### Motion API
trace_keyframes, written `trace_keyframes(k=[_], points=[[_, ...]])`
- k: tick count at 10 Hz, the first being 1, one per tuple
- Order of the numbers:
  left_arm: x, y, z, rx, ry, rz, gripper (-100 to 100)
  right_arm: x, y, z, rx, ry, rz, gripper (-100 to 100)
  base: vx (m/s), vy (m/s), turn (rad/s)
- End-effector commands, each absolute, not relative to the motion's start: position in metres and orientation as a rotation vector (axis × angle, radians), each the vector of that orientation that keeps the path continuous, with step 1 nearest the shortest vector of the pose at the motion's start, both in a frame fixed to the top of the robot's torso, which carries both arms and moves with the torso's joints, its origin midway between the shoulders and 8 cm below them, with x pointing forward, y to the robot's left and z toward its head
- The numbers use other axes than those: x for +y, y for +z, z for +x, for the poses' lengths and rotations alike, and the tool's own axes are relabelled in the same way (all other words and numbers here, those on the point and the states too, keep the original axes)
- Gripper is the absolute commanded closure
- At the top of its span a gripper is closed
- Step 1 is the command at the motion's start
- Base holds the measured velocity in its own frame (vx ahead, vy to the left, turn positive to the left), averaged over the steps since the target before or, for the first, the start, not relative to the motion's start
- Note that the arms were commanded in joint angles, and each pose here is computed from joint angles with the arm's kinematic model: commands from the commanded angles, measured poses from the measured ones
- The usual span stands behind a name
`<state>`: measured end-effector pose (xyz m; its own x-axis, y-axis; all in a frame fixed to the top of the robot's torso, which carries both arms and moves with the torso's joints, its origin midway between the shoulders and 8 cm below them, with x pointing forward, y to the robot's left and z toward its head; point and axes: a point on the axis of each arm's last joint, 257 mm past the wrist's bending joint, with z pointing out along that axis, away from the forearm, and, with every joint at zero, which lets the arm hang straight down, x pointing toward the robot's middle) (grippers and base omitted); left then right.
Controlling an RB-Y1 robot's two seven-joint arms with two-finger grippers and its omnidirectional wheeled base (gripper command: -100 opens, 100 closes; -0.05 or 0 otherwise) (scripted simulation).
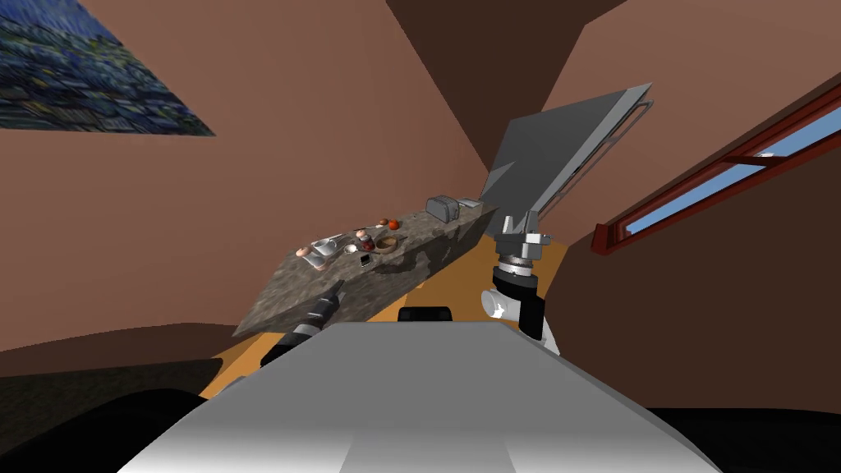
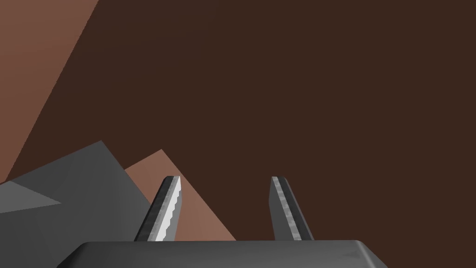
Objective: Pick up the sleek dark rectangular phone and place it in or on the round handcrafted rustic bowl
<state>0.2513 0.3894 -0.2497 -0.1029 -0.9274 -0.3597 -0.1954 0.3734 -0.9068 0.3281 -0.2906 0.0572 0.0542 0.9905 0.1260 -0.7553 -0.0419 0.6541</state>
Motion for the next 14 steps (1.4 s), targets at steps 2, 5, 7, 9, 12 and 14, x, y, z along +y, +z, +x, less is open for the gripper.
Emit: trace_keyframes(k=[2, 5, 7, 9, 12, 14], points=[[0.408, -0.271, 0.229, 1.651, -0.801, -1.086, -100, -0.291, 0.057, 0.328, 0.449, 1.488, 0.669, 0, 0.061, -0.126, -0.036], [0.437, -0.296, 0.191, 1.759, -0.708, -1.175, -100, -0.291, 0.057, 0.328, 0.449, 1.488, 0.669, 0, 0.056, -0.106, -0.056], [0.453, -0.308, 0.165, 1.828, -0.647, -1.224, -100, -0.291, 0.057, 0.328, 0.449, 1.488, 0.669, 0, 0.056, -0.106, -0.047], [0.467, -0.316, 0.145, 1.875, -0.597, -1.268, -100, -0.291, 0.057, 0.328, 0.449, 1.488, 0.669, 0, 0.064, -0.103, -0.081], [0.482, -0.325, 0.119, 1.948, -0.532, -1.307, -100, -0.291, 0.057, 0.328, 0.449, 1.488, 0.669, 0, 0.049, -0.092, -0.061], [0.495, -0.33, 0.098, 1.998, -0.474, -1.349, -100, -0.291, 0.057, 0.328, 0.449, 1.488, 0.669, 0, 0.062, -0.091, -0.087]])
